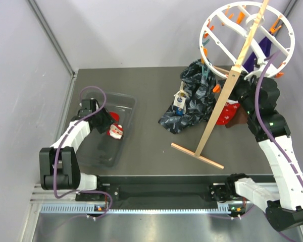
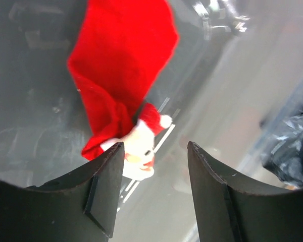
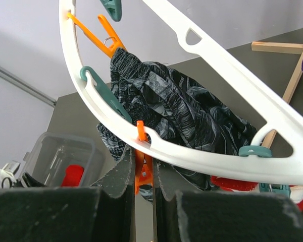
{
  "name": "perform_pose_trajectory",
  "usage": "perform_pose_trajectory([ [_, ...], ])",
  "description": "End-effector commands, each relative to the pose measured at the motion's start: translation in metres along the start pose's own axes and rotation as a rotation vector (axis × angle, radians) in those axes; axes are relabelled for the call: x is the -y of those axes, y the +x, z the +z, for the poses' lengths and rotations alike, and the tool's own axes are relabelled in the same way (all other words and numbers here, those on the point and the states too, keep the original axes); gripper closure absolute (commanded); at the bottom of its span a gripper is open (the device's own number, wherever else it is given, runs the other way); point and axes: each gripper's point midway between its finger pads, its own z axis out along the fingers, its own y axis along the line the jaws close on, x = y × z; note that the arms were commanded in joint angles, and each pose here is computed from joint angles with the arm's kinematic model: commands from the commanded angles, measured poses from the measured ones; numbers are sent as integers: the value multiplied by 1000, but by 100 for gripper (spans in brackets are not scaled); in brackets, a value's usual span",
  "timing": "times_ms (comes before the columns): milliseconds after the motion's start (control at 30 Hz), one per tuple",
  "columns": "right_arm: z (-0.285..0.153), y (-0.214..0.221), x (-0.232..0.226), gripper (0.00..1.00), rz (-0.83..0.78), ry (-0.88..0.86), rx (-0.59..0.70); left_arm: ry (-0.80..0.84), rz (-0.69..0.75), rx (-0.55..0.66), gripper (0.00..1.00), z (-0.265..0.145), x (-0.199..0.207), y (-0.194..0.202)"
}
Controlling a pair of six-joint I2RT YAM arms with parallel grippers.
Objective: Clip the socks to the hanger
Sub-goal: Pick up the sock from the bin.
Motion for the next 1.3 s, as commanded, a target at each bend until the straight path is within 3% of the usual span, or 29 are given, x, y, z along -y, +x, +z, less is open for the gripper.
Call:
perform_pose_trajectory([
  [0,1,6,-2,100,4,-23,-21,-35,-37,19,43,12,-11,1],
  [167,2,6,-2,100,11,-21,-17,-29,-51,6,48,20,-12,4],
  [433,-1,5,-2,100,9,-23,-14,-32,-17,5,69,19,-16,7],
  [500,0,6,-2,100,11,-24,-15,-31,-11,-4,69,22,-17,9],
  [633,0,6,-2,100,14,-24,-15,-47,6,-38,59,26,-18,10],
  [733,-1,5,-2,100,14,-25,-10,-88,-13,-38,59,30,-26,10],
  [867,-2,4,-3,100,15,-27,-6,-123,-41,-40,69,36,-32,10],
  [1000,-2,4,-3,100,12,-26,-9,-94,-20,8,100,29,-22,-3],
  [1167,-3,4,-3,100,9,-27,-10,-54,89,89,100,2,1,-36],
  [1267,-2,7,-7,100,9,-49,-23,79,176,198,100,-31,37,-59],
])
